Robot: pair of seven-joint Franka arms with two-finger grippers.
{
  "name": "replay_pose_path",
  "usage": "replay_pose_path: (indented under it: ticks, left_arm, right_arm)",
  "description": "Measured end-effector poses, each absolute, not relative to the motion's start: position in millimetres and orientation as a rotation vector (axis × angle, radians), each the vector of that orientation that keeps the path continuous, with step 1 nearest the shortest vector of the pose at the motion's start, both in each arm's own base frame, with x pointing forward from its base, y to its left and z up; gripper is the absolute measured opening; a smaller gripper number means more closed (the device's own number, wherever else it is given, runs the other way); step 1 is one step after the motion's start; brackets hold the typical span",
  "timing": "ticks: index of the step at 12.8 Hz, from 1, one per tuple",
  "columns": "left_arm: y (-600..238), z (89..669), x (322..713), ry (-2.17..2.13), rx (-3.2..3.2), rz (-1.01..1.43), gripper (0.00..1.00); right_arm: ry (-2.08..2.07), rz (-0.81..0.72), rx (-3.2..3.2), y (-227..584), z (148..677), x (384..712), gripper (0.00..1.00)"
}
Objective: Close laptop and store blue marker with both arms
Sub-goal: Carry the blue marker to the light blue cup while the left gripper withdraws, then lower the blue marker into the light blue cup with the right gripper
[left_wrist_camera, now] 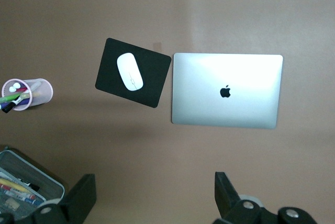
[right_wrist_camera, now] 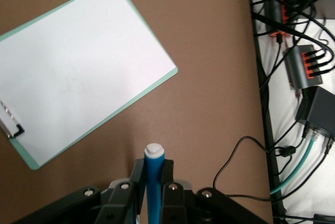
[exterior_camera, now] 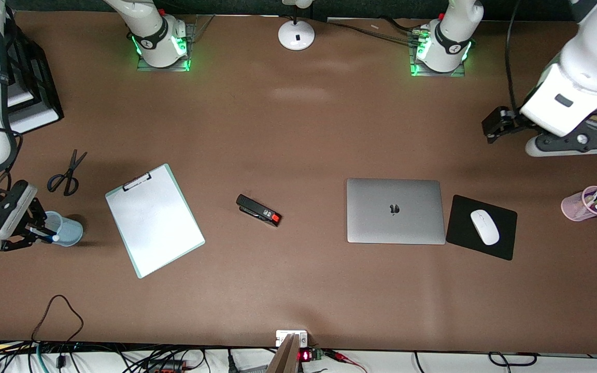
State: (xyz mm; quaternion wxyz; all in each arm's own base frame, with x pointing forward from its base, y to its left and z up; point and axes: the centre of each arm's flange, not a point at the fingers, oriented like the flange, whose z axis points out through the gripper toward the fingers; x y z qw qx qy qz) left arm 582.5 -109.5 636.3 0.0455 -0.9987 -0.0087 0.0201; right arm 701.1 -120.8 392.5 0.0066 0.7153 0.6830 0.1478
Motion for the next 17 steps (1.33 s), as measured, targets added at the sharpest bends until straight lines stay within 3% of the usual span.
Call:
replay_pose_path:
  ticks: [4, 11, 17]
  left_arm:
    - [-75.7, 642.9, 579.5, -0.031, -3.085, 0.069, 1.0]
    - [-85.4, 641.2, 556.0, -0.017, -3.073, 0.074, 1.0]
    - [-73.2, 638.3, 559.1, -0.052, -3.075, 0.058, 1.0]
  right_arm:
    - [2.237, 0.542, 2.24, -143.8, 375.1, 688.0, 0.16]
    - [2.318, 0.572, 2.311, -163.6, 363.5, 671.6, 0.16]
    - [2.371, 0.635, 2.269, -174.3, 359.1, 666.5, 0.16]
